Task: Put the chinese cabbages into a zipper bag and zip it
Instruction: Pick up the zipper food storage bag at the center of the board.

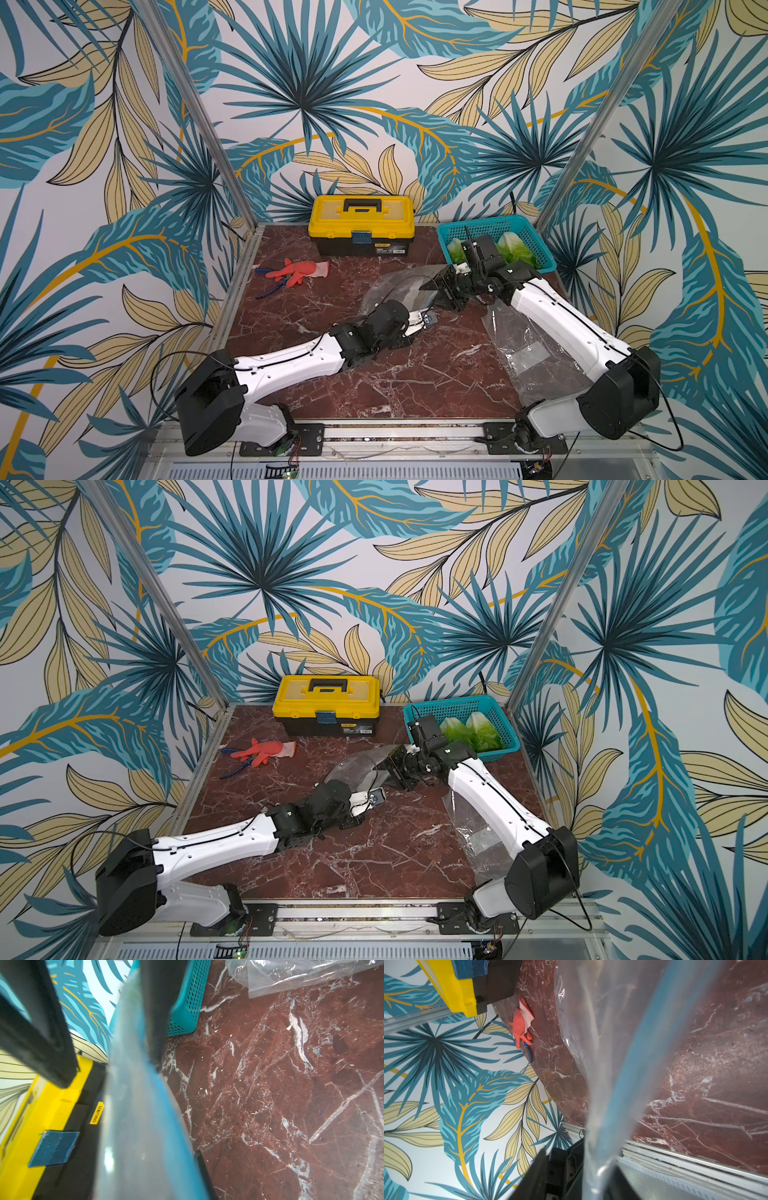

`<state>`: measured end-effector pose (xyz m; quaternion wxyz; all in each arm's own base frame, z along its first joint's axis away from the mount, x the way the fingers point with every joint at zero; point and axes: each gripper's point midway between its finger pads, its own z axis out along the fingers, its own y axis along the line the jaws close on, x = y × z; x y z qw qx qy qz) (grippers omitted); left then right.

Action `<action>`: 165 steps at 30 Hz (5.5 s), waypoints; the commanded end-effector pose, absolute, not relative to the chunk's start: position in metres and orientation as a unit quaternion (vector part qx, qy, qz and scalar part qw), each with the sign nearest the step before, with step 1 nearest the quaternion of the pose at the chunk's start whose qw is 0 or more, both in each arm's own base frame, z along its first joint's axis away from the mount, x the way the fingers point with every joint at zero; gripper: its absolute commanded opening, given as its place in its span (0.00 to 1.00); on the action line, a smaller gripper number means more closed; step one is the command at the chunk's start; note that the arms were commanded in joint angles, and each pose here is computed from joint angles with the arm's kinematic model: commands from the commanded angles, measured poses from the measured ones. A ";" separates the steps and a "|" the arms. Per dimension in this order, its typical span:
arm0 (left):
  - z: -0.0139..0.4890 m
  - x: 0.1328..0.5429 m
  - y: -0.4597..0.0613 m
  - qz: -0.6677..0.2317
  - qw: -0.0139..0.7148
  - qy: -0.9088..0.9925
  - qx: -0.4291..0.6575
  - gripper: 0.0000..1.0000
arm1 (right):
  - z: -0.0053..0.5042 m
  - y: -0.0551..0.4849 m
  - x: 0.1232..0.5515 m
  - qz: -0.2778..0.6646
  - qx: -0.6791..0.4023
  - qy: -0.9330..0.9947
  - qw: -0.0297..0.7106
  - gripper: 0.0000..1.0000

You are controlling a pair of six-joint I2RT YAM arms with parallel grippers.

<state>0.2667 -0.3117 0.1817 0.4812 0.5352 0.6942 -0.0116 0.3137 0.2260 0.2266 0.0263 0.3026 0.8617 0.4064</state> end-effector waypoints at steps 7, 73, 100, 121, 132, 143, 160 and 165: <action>0.220 0.266 -0.293 -0.257 0.399 0.783 0.401 0.00 | 0.274 0.131 0.329 0.404 0.325 0.827 0.215 0.68; 0.218 0.260 -0.245 -0.438 0.110 0.868 0.207 0.00 | 0.272 0.171 0.295 0.050 -0.285 0.895 0.338 0.72; 0.229 0.247 -0.268 -0.459 0.086 0.856 0.221 0.00 | 0.273 0.302 0.315 0.076 -0.442 0.782 0.433 0.48; 0.225 0.247 -0.267 -0.453 0.085 0.859 0.223 0.00 | 0.251 0.305 0.297 0.070 -0.465 0.786 0.402 0.47; 0.221 0.240 -0.268 -0.449 0.087 0.856 0.240 0.00 | 0.254 0.302 0.302 0.051 -0.474 0.782 0.402 0.32; 0.221 0.229 -0.272 -0.443 0.082 0.853 0.264 0.00 | 0.252 0.301 0.318 0.013 -0.475 0.782 0.403 0.41; 0.236 0.246 -0.259 -0.463 0.094 0.845 0.251 0.00 | 0.215 0.228 0.286 0.075 -0.442 0.795 0.409 0.82; 0.234 0.243 -0.260 -0.466 0.084 0.847 0.244 0.00 | 0.199 0.225 0.311 0.025 -0.420 0.794 0.437 0.83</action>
